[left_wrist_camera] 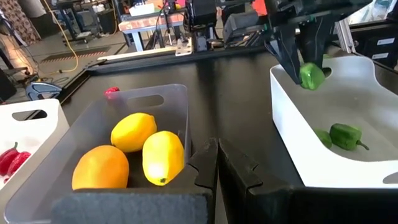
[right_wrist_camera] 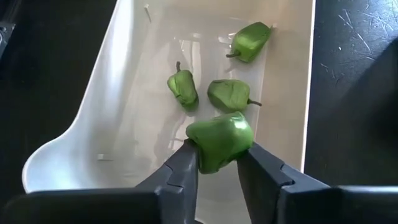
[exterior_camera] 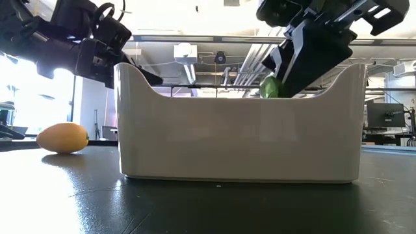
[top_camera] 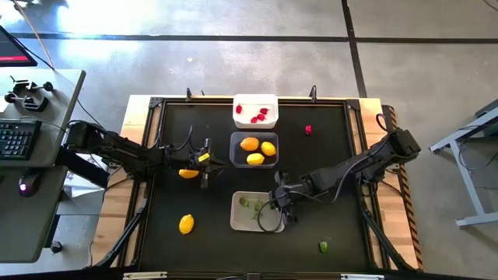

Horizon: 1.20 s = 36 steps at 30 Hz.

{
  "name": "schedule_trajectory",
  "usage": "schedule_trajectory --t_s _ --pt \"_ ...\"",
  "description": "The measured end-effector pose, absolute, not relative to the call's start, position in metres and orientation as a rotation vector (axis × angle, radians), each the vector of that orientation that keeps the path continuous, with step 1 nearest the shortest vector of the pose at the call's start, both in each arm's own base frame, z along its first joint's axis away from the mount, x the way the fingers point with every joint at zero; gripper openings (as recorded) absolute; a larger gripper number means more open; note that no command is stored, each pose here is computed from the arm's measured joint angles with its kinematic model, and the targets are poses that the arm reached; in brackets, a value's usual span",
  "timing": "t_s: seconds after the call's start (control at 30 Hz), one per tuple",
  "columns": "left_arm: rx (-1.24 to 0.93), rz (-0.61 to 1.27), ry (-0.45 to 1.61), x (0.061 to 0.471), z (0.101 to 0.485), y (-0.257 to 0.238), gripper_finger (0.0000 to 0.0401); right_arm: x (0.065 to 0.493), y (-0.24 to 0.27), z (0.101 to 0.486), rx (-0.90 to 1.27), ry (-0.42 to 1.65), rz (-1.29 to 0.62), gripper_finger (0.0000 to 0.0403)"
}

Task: Sort produce into baskets
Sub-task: Put the green chili pepper into the gray bin, then put the yellow lemon into the transparent bin

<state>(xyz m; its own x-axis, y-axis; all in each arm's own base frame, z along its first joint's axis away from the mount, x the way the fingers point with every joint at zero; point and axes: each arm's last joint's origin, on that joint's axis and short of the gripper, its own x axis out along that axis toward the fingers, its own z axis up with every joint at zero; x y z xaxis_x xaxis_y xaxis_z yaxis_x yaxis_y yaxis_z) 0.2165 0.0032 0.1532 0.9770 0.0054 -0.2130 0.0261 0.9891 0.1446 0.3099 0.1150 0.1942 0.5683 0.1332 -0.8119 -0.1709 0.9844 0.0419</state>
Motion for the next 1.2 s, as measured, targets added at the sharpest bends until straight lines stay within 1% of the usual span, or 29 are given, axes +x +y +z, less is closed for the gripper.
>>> schedule_trajectory --t_s 0.1,0.33,0.43,0.53,0.63,0.73,0.83,0.97,1.0,1.03,1.2 --pt "0.147 -0.011 0.230 0.216 0.152 0.003 0.0000 0.311 0.114 0.194 -0.041 0.944 0.174 0.0114" --pt "0.147 -0.011 0.233 0.216 0.152 0.003 0.0000 0.315 0.114 0.199 -0.056 0.900 0.125 0.0201" --pt "0.146 0.006 0.234 0.216 0.152 0.004 0.0000 0.318 0.115 0.208 -0.058 0.883 0.130 0.0220" --pt "0.132 0.020 0.237 0.216 0.151 0.004 0.0000 0.320 0.116 0.219 -0.076 0.920 0.125 0.0223" --pt "0.113 0.017 0.257 0.216 0.150 0.004 0.0000 0.318 0.114 0.228 -0.119 0.978 0.094 0.0204" --pt "0.107 0.013 0.300 0.220 0.152 0.004 0.0000 0.312 0.108 0.233 -0.216 1.032 0.043 0.0170" --pt "0.107 0.013 0.372 0.225 0.158 0.004 0.0000 0.307 0.095 0.243 -0.241 1.030 0.020 0.0119" --pt "0.107 0.009 0.469 0.230 0.174 0.004 0.0000 0.294 0.074 0.253 -0.257 1.001 0.005 0.0032" --pt "0.107 0.007 0.505 0.229 0.177 0.004 0.0000 0.290 0.069 0.256 -0.263 0.986 0.006 0.0017" --pt "0.106 0.005 0.542 0.229 0.182 0.004 0.0000 0.285 0.064 0.257 -0.263 0.969 -0.001 0.0009" --pt "0.102 -0.003 0.720 0.224 0.205 0.004 0.0000 0.260 0.035 0.251 -0.229 0.817 -0.051 0.0023"
